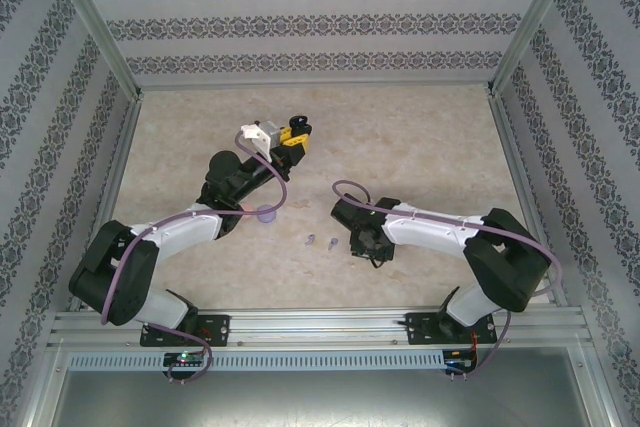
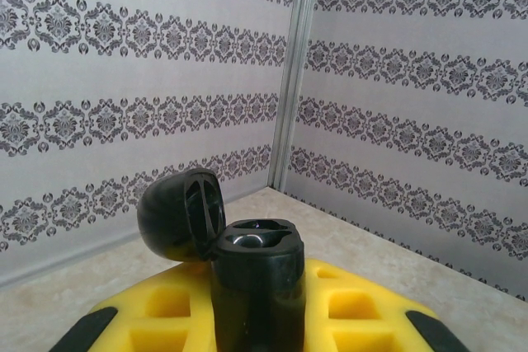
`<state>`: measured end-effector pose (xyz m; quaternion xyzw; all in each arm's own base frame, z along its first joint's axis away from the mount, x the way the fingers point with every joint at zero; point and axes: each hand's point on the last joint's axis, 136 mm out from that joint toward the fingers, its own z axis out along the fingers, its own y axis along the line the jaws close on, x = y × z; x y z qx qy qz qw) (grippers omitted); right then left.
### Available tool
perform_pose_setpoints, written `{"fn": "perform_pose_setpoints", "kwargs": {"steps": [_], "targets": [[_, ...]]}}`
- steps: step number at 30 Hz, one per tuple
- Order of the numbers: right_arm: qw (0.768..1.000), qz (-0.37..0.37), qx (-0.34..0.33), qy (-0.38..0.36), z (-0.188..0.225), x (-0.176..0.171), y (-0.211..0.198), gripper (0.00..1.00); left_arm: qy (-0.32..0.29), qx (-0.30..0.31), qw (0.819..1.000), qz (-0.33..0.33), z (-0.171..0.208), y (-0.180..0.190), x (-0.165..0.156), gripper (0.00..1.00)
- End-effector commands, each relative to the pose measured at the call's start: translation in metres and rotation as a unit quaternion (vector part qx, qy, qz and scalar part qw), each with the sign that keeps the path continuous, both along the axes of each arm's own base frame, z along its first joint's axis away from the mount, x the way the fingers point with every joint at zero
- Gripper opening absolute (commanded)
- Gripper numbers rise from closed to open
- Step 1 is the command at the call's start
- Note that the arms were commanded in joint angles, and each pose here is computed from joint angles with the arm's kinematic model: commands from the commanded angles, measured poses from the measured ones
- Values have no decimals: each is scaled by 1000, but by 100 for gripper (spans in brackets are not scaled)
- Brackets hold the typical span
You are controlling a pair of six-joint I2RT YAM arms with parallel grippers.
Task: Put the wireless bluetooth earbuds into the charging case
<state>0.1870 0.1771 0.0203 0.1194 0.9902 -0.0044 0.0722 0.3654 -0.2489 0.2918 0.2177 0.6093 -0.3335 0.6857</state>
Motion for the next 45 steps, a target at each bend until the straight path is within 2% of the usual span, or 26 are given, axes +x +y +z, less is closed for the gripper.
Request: {"fn": "perform_pose_setpoints", "kwargs": {"steps": [1, 26, 33, 45], "targets": [[1000, -8, -3, -8, 1, 5, 5, 36, -40, -11, 999, -4, 19, 0, -11, 0], [1000, 2, -19, 0, -11, 13, -1, 33, -36, -3, 999, -16, 11, -2, -16, 0], [998, 55, -4, 10, -11, 11, 8, 34, -31, -1, 999, -19, 9, -4, -15, 0], [986, 163, -18, 36, -12, 5, 10, 37, -27, 5, 999, -22, 8, -6, -16, 0]]}}
